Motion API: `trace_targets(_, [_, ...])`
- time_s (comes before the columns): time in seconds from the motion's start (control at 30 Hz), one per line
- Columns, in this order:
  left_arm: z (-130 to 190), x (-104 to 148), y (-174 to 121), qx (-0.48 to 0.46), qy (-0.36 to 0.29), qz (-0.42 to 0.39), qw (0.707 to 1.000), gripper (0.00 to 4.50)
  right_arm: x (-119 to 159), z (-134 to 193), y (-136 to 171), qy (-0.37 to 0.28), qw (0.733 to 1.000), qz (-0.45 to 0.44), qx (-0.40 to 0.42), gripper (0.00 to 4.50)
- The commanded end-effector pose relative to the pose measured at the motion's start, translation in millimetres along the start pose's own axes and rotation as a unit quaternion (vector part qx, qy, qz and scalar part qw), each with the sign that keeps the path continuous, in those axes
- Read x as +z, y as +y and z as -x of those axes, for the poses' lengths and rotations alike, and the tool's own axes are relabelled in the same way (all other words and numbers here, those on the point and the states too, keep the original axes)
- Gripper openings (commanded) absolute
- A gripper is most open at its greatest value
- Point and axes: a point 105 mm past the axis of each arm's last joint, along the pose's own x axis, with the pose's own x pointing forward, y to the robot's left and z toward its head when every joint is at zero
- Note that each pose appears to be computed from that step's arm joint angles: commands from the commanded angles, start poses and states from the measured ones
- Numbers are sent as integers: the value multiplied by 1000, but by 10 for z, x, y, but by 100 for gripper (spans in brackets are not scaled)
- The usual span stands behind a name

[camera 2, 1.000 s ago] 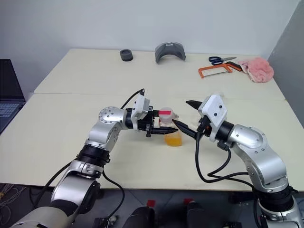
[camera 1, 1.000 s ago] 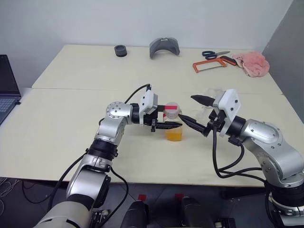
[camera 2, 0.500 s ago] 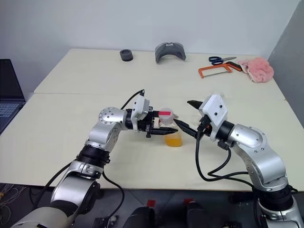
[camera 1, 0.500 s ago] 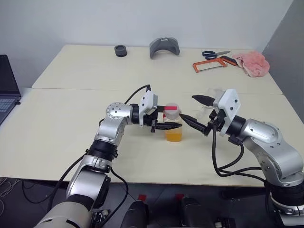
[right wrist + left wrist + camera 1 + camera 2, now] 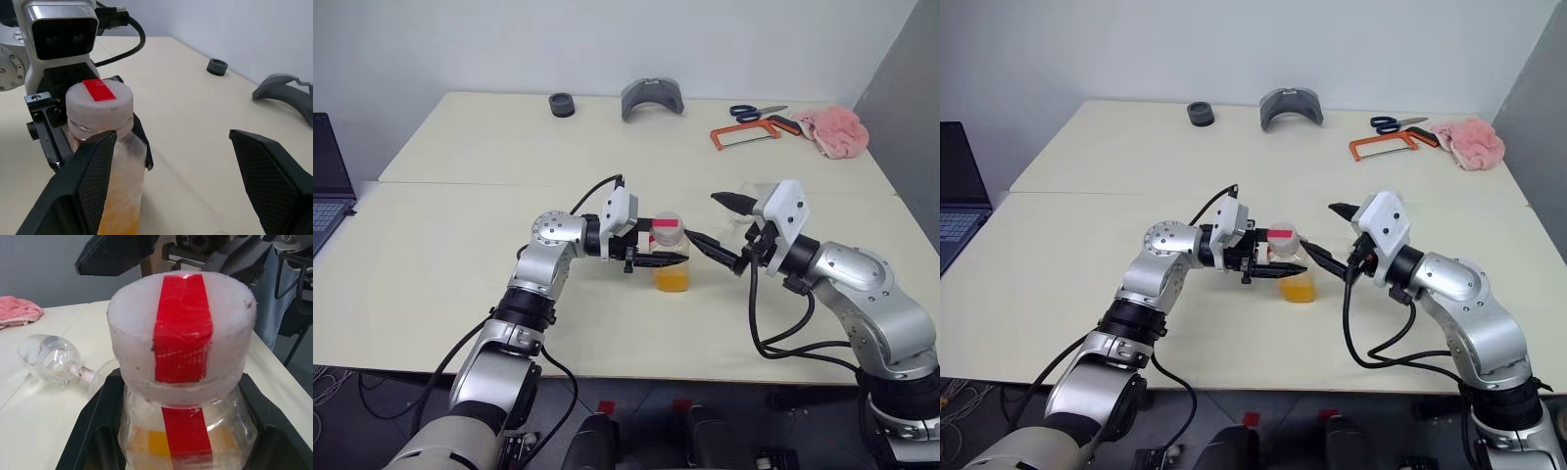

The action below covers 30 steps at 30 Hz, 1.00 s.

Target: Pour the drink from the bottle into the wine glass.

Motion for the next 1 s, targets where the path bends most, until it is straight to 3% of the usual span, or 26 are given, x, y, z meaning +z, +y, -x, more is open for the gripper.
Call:
trace_targets(0.03, [-11, 116, 2, -5, -9, -29, 1000, 216, 147, -15, -20, -28, 999, 22, -6, 393])
trace_targets(0.67, [-2, 125, 11, -3, -7, -32, 999, 216, 60, 58, -59, 0, 999, 48, 1, 393])
trace_targets(1.0, [8, 130, 31, 0, -6, -33, 999, 216, 221, 170, 280, -17, 995, 12, 97, 393])
